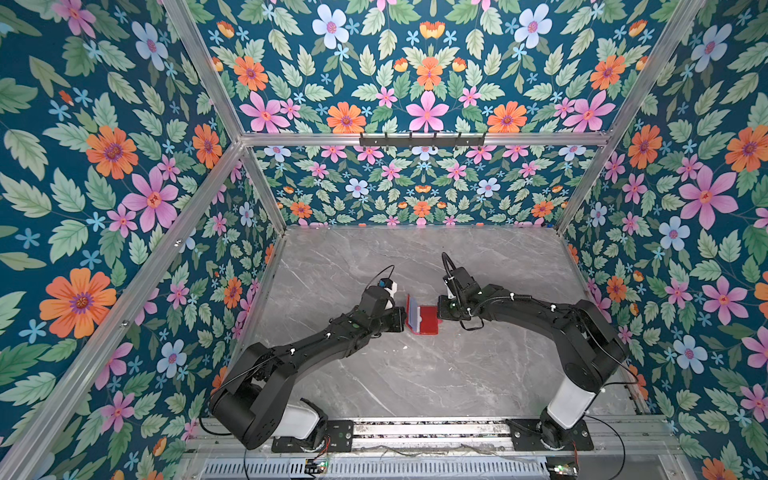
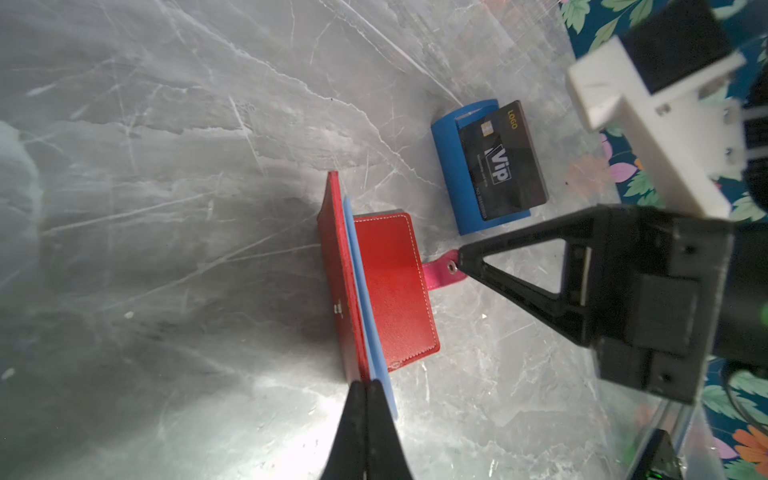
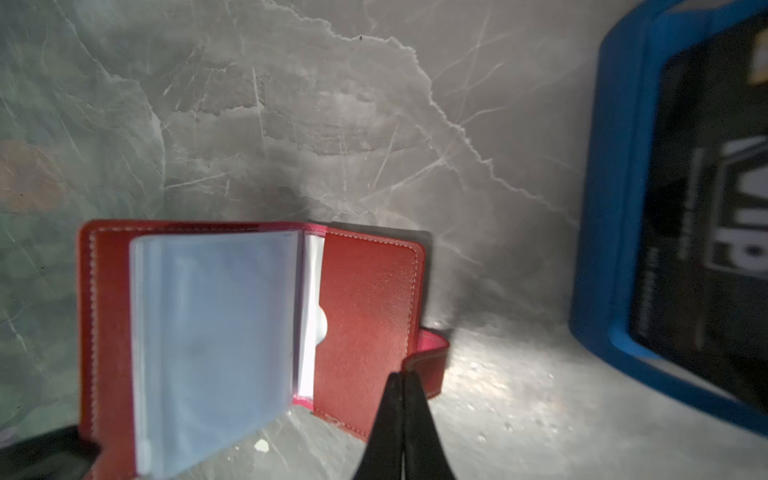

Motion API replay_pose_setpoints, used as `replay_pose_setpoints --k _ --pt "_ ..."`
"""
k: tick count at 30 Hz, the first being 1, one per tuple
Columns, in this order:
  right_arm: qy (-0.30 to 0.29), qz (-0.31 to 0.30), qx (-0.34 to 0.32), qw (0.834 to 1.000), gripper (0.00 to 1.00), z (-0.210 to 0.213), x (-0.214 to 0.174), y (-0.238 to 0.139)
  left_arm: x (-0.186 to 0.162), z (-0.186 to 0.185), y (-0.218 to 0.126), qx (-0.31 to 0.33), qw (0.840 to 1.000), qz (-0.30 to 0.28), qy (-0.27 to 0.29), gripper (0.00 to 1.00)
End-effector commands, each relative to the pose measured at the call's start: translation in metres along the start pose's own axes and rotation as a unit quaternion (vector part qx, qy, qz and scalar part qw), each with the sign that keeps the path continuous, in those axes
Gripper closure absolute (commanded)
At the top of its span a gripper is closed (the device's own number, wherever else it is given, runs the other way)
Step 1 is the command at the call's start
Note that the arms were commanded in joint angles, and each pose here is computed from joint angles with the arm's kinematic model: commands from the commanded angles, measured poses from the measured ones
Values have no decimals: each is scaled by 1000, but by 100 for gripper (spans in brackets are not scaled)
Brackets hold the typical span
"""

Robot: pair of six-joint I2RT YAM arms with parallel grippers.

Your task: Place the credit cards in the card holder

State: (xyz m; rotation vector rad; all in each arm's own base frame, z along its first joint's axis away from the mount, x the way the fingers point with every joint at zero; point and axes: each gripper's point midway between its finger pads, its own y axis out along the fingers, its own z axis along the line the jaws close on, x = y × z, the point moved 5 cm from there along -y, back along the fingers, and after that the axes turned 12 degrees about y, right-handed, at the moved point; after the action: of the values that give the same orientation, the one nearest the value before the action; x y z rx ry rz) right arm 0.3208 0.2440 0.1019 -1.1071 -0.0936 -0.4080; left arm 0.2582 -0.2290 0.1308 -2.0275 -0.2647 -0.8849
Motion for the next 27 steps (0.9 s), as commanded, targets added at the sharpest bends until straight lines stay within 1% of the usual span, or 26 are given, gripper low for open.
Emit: replay_pose_setpoints --k 1,4,7,9,11,14,17,18,22,24,27 --pt "3 -7 2 1000 100 4 5 3 -5 1 -2 41 999 16 25 100" --pt "4 -11 -11 1000 100 1 6 4 -5 -4 1 60 997 21 38 100" --pt "3 -18 -16 1000 94 2 8 -1 -3 -11 7 62 996 29 51 100" --pt "3 -27 -24 999 87 0 10 -6 0 -13 10 64 996 29 54 100" --pt "3 -37 -35 999 75 -3 12 -14 0 -14 12 71 995 32 56 100" --pt "3 -51 -48 998 67 -8 12 -25 3 -18 13 73 995 28 62 100" --pt "1 -55 -38 998 64 -8 10 -31 7 -21 13 69 995 24 65 100" --pt "-2 -66 -18 998 63 -2 12 -43 7 -22 13 67 995 25 66 100" --pt "-16 -63 20 998 62 7 9 -55 8 -25 13 67 995 23 69 100" --pt "-24 -48 52 997 62 14 5 -56 8 -26 13 67 995 23 70 100" --pt "-29 -10 90 995 67 25 -2 -50 9 -29 12 62 995 22 70 100"
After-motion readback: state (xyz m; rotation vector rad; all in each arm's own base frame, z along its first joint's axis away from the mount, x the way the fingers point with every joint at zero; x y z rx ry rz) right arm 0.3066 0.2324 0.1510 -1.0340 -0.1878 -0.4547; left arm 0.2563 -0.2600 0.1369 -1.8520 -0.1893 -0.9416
